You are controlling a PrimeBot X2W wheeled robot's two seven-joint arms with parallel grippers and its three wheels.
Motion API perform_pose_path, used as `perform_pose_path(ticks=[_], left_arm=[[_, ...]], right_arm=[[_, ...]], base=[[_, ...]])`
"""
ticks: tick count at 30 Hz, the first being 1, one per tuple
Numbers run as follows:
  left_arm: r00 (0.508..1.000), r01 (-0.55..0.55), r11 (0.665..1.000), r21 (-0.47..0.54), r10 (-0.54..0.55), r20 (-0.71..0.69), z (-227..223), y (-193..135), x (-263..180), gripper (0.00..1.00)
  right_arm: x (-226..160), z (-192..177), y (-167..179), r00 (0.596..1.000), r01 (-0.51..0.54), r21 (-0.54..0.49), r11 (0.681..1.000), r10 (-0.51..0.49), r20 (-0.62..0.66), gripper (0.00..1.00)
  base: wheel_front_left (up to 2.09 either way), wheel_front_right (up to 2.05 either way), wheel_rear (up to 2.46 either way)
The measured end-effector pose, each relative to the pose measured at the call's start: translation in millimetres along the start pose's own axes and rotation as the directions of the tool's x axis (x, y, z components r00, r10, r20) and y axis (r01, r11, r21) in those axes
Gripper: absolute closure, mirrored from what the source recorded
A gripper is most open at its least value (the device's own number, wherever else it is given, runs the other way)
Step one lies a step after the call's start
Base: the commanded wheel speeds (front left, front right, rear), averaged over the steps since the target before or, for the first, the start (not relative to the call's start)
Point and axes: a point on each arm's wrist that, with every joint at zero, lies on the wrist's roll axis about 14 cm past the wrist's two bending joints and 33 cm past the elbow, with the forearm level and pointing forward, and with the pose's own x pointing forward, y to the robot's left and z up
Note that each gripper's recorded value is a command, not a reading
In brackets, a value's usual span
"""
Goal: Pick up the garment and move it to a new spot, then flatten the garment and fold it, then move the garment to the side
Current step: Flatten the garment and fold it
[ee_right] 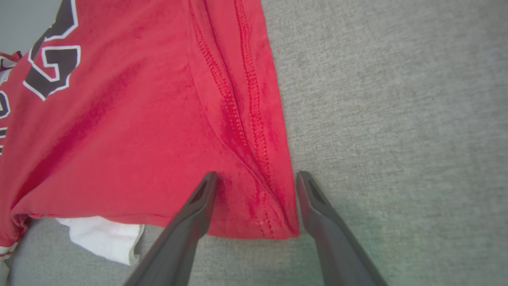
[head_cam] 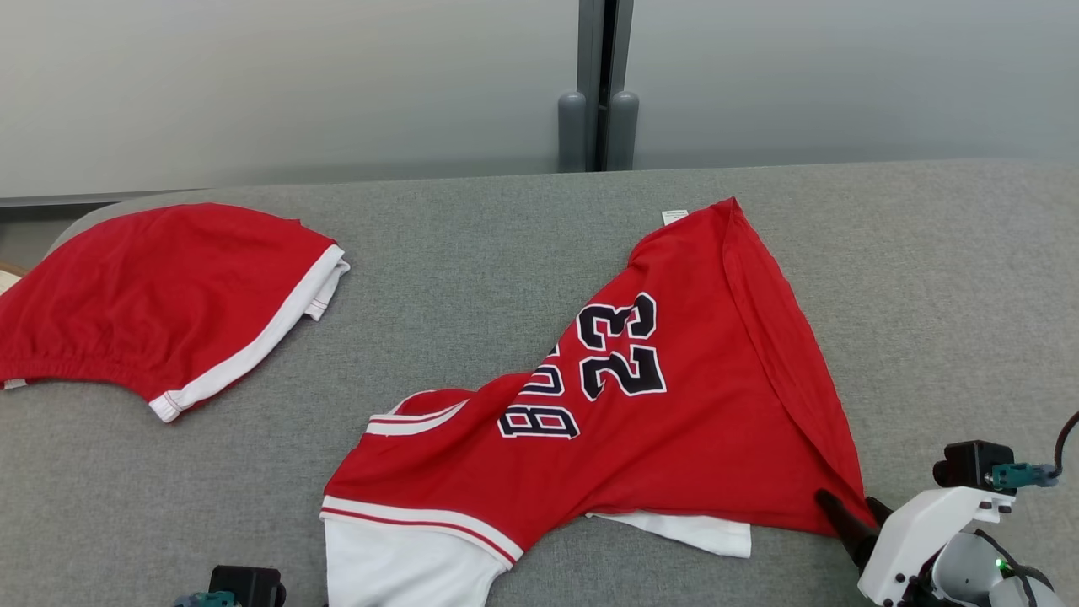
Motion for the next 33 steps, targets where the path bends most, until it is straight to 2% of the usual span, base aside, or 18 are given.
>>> perform_pose_path(ticks=[2,3,4,5,6,14,20,27,33], left_arm=[[1.0,0.008,1.0,0.0,-0.008,0.001,1,-1,2,0.0],[1.0,0.01,1.0,0.0,-0.01,0.002,1,-2,3,0.0],[1.0,0.016,1.0,0.0,-0.016,-0.001,1,-3,4,0.39],[1.0,0.022,1.0,-0.001,-0.022,-0.002,0,-4,5,0.65],[1.0,0.028,1.0,-0.002,-0.028,-0.003,0,-4,5,1.0],[0.998,0.054,0.998,-0.011,-0.054,0.017,-2,-6,7,1.0],[0.992,0.062,0.998,0.015,-0.063,0.105,19,-4,0,1.0],[0.933,0.132,0.983,0.124,-0.166,0.32,100,-28,-10,1.0],[0.893,0.122,0.957,0.263,-0.222,0.393,181,-34,2,1.0]], right_arm=[[3,0,1,1.0,-0.005,0.007,1.0,0.005,-0.01,0.0],[4,0,2,1.0,-0.007,0.008,1.0,0.007,-0.012,0.23],[4,0,2,1.0,-0.008,0.006,1.0,0.008,-0.015,0.56],[4,0,2,1.0,-0.007,0.005,1.0,0.007,-0.016,0.93],[5,0,1,1.0,-0.007,0.005,1.0,0.007,-0.017,1.0],[3,7,13,0.998,-0.051,0.03,0.998,0.05,0.043,1.0],[-11,31,42,0.971,-0.193,0.116,0.974,0.173,0.163,1.0],[-33,91,66,0.89,-0.345,0.141,0.928,0.276,0.362,1.0],[-37,175,83,0.776,-0.467,0.139,0.873,0.329,0.538,1.0]], base=[[0.0,0.0,0.0],[0.0,0.0,0.0],[0.0,0.0,0.0],[0.0,0.0,0.0],[0.0,0.0,0.0],[0.0,0.0,0.0],[0.0,0.0,0.0],[0.0,0.0,0.0],[0.0,0.0,0.0]])
